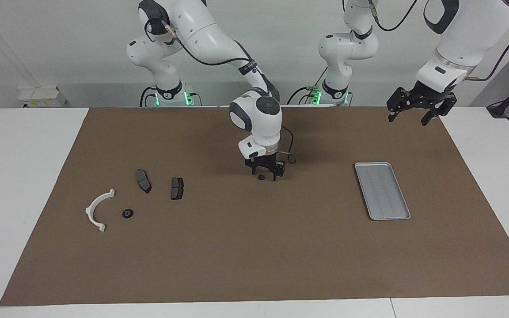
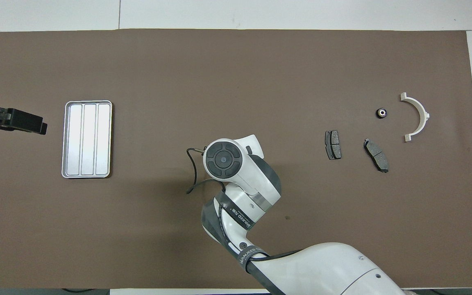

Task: Place bearing gear from tray to pile
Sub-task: 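Grasp and lift the second bearing with the right gripper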

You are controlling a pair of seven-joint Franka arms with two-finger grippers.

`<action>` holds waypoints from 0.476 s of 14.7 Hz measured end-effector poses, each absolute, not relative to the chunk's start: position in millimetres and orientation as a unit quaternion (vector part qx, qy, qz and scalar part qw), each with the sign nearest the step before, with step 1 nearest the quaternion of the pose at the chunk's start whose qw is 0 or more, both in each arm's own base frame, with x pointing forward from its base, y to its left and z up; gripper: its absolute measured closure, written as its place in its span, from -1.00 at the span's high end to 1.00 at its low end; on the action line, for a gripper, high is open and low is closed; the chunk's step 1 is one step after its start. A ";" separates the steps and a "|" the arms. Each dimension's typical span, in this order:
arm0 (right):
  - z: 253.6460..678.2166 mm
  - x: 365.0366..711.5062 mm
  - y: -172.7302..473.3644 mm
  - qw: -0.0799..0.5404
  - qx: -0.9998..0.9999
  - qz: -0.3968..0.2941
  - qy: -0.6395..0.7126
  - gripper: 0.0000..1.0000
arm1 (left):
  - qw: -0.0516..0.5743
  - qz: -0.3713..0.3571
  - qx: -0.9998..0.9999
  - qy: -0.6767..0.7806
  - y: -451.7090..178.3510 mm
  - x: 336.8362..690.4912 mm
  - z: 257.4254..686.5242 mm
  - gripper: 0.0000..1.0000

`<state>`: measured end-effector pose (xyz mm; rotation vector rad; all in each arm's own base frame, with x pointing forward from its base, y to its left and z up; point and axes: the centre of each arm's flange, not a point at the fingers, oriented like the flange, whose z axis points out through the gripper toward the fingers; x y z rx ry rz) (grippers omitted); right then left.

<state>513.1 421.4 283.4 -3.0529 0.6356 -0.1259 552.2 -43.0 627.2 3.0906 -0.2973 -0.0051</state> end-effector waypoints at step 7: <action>283.0 516.8 416.9 0.008 -0.978 -0.044 0.206 0.47 | 0.018 0.001 0.995 -0.094 -41.4 554.9 612.6 1.00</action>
